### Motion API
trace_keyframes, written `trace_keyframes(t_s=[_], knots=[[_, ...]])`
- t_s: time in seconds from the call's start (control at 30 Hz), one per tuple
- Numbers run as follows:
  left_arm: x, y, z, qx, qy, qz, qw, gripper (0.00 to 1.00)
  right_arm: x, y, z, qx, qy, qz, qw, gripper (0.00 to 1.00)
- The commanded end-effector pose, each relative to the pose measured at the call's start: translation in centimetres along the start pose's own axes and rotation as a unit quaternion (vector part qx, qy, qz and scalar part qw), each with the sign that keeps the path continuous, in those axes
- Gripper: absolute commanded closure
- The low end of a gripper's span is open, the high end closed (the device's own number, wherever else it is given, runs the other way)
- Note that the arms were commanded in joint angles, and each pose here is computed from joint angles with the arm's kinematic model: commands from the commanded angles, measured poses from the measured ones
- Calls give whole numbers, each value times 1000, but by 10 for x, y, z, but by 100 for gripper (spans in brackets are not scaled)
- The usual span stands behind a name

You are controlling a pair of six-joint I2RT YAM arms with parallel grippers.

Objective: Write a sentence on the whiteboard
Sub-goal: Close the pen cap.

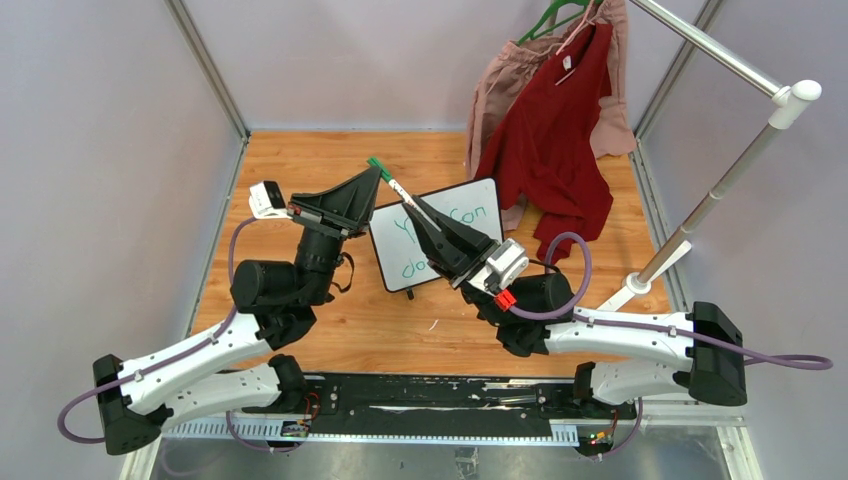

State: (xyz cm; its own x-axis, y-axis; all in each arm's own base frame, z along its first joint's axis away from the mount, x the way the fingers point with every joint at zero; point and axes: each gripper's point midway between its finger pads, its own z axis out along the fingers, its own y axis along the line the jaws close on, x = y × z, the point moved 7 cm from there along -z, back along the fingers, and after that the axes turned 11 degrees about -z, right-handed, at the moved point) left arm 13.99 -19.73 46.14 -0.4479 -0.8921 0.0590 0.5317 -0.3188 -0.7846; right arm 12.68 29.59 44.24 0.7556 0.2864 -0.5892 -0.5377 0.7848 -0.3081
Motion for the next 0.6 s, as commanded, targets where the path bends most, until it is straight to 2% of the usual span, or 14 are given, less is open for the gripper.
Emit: trace_keyframes(t_s=[0.0,0.13,0.33,0.57], knots=[[24,11,-7,-16,87,5,996,100,-5,1,5,4,-7,-3,1000,100],[22,5,-6,-9,83,8,996,99,-11,-4,5,8,-16,4,1000,100],[22,-1,-3,-1,83,10,997,84,-17,-8,5,17,-32,10,999,100],[20,-7,-1,4,81,15,997,78,-24,-12,4,20,-42,16,999,100]])
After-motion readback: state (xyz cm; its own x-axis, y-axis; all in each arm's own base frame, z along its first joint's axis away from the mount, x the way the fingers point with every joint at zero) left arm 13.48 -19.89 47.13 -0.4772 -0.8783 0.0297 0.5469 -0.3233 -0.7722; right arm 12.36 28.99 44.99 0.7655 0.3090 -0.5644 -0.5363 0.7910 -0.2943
